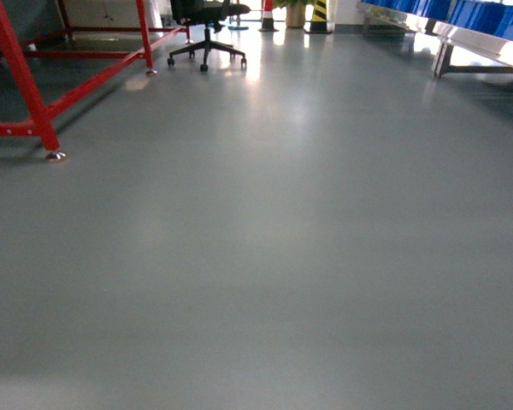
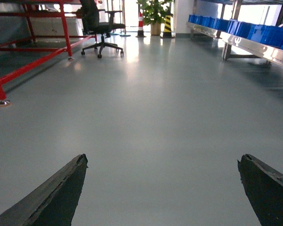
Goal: Pick capacitor and pack into box
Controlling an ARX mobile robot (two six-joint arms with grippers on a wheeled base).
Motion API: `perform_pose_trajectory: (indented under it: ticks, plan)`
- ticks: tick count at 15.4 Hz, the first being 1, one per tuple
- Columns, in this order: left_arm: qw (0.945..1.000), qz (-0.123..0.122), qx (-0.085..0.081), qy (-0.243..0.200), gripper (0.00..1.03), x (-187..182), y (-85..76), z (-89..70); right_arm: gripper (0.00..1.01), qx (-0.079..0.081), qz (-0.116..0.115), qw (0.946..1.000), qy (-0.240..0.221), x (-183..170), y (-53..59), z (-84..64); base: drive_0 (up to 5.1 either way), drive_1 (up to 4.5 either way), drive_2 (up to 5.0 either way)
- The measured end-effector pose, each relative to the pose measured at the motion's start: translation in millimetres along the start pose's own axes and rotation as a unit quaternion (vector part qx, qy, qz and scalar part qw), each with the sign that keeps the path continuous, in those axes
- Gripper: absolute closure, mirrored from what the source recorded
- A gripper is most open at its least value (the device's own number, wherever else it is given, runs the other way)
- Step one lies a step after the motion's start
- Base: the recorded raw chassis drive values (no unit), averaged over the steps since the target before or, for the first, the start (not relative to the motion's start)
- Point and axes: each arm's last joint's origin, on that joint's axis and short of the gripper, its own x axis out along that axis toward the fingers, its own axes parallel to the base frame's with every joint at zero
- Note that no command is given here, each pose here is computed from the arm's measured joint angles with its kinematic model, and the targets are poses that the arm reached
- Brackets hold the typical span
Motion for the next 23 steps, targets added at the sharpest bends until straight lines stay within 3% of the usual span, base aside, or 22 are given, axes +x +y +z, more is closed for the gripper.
perform_pose_trajectory:
  ticks: [23]
  plan:
    - [1.0,-0.001,0.0,0.0,0.59,0.0,0.0,0.1,0.03,0.0,0.0,1.0,0.0,0.0,0.0,0.1,-5.1,2.4,2.4]
